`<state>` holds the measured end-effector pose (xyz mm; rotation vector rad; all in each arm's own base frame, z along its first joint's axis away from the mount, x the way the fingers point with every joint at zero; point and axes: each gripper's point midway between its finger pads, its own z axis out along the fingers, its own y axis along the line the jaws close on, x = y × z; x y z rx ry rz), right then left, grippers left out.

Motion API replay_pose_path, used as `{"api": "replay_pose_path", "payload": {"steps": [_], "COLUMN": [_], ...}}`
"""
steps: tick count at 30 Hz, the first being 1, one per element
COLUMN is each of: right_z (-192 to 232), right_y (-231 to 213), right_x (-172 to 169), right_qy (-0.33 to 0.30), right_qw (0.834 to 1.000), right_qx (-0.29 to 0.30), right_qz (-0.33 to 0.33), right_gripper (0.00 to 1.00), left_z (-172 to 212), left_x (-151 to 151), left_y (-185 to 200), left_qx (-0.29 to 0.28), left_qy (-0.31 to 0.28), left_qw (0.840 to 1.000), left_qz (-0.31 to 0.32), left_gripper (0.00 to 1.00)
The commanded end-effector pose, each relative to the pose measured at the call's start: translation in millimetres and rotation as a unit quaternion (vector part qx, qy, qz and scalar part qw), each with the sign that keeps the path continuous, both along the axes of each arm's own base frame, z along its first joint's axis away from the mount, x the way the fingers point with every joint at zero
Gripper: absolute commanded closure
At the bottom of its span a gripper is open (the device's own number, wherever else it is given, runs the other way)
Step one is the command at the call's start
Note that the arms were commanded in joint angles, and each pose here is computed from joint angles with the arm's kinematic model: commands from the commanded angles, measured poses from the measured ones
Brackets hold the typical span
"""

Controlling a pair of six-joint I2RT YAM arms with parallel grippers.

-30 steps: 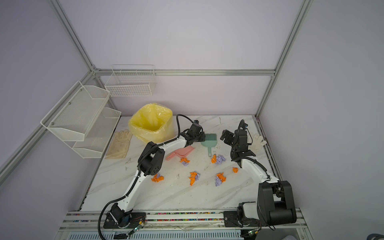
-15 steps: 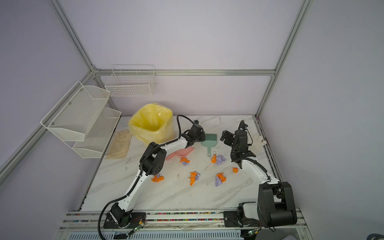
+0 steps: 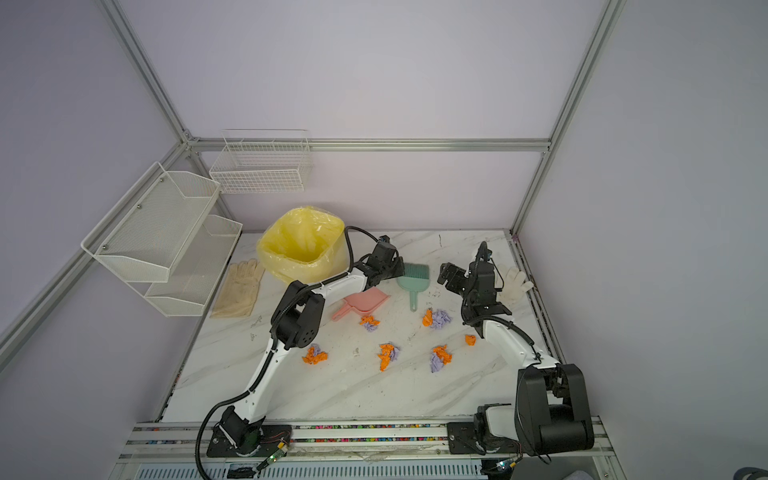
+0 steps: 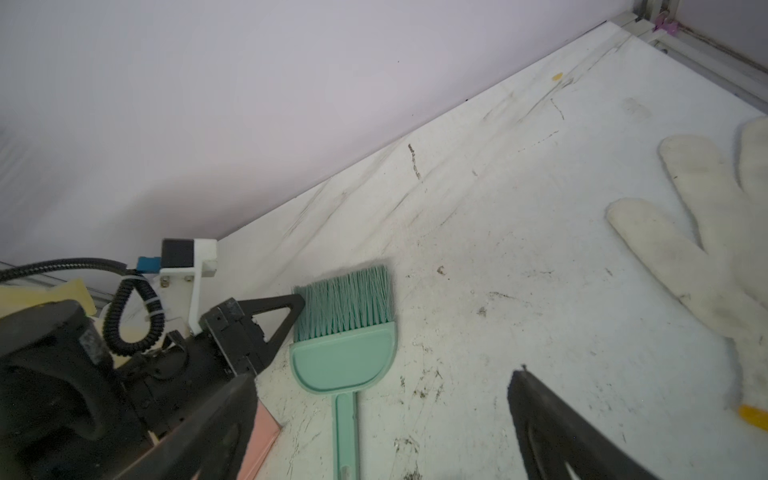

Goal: Sweep away the paper scraps from the table
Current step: 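Lift the brush upright with the left gripper while the right gripper approaches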

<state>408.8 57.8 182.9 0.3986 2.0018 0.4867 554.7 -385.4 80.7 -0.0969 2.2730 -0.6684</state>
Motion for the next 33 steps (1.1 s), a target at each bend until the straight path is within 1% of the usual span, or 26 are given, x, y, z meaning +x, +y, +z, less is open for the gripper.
{"api": "replay_pose_path", "payload": {"steps": [1,6,8,11,14,18,22,24,30,33], "right_z": [1,2,3,3,3,14,28,29,29,30], "right_y": [7,22,31,45,58,69,74,75,85,90], "right_x": [-10,-13,-14,-17,-20,-26,-34,-36,-39,-38], "right_qy": [0.002,0.002,-0.002,-0.004,-0.007,-0.032,-0.062,-0.07,-0.072,-0.076], "right_qw": [1.0,0.997,0.995,0.988,0.977,0.956,0.925,0.911,0.879,0.86], "right_qx": [0.019,0.045,0.064,0.105,0.161,0.244,0.336,0.37,0.43,0.463], "right_qz": [0.02,0.058,0.078,0.113,0.141,0.158,0.166,0.169,0.193,0.2], "right_gripper": [0.03,0.03,0.03,0.03,0.03,0.03,0.03,0.03,0.04,0.05], "left_z": [107,147,160,178,199,222,239,244,256,262], "left_x": [6,3,1,0,-3,-4,-5,-6,-7,-7], "left_y": [2,5,6,9,9,13,15,15,16,17], "left_qx": [-0.08,-0.105,-0.115,-0.125,-0.139,-0.153,-0.184,-0.199,-0.211,-0.22], "left_qy": [-0.082,-0.104,-0.111,-0.123,-0.14,-0.162,-0.182,-0.188,-0.2,-0.205], "left_qw": [0.993,0.989,0.987,0.984,0.98,0.975,0.966,0.961,0.956,0.953], "left_qz": [-0.009,-0.018,-0.02,-0.02,-0.022,-0.019,-0.02,-0.022,-0.023,-0.022], "left_gripper": [1.0,1.0,1.0,1.0,1.0,1.0,1.0,1.0,1.0,1.0]}}
